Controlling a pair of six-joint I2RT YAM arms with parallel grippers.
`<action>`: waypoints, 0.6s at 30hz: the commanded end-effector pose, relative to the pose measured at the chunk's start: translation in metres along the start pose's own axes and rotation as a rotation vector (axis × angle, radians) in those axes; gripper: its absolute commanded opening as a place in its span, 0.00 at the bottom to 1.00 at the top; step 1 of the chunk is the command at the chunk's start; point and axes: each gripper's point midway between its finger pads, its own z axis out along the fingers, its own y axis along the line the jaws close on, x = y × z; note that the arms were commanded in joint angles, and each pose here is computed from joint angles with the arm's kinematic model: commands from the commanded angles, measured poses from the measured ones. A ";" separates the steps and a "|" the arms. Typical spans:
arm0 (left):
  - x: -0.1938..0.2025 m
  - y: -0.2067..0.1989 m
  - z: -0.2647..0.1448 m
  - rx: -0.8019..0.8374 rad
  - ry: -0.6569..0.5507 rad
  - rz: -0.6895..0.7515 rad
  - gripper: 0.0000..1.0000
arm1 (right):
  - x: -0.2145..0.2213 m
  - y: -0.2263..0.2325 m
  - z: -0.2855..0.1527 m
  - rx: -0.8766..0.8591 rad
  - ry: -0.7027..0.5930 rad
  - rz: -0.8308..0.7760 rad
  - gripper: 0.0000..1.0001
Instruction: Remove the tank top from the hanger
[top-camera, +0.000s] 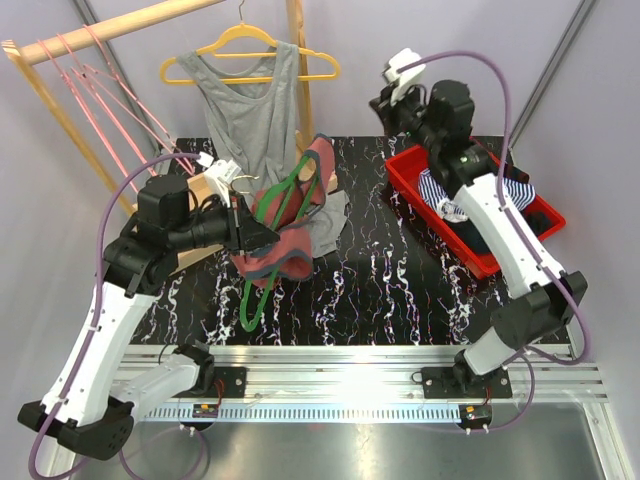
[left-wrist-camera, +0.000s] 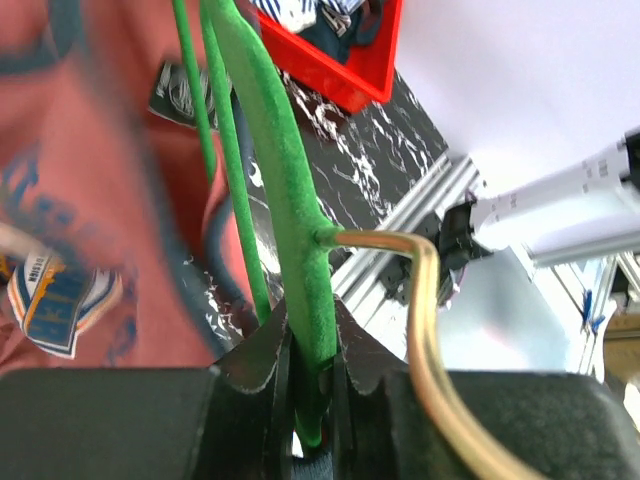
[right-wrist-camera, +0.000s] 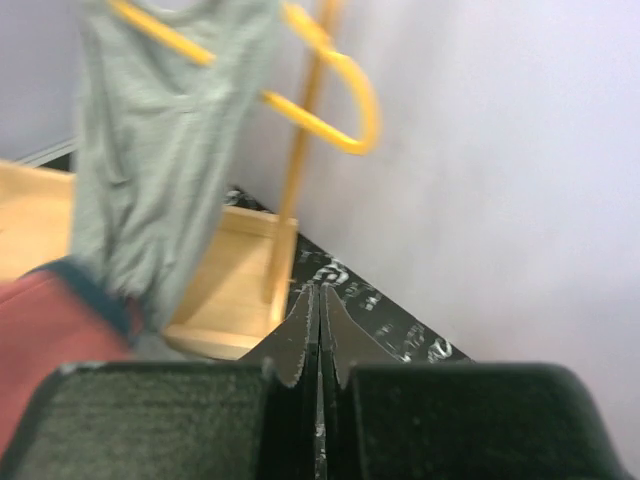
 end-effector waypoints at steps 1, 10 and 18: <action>-0.001 -0.021 -0.005 0.113 -0.003 0.084 0.00 | 0.006 -0.024 0.009 0.028 0.010 0.098 0.00; -0.010 -0.022 0.001 0.127 -0.013 0.099 0.00 | 0.017 0.045 -0.010 -0.401 -0.003 0.111 0.00; -0.015 -0.008 0.011 0.066 -0.019 0.055 0.00 | 0.005 0.078 -0.053 -0.535 -0.042 0.137 0.46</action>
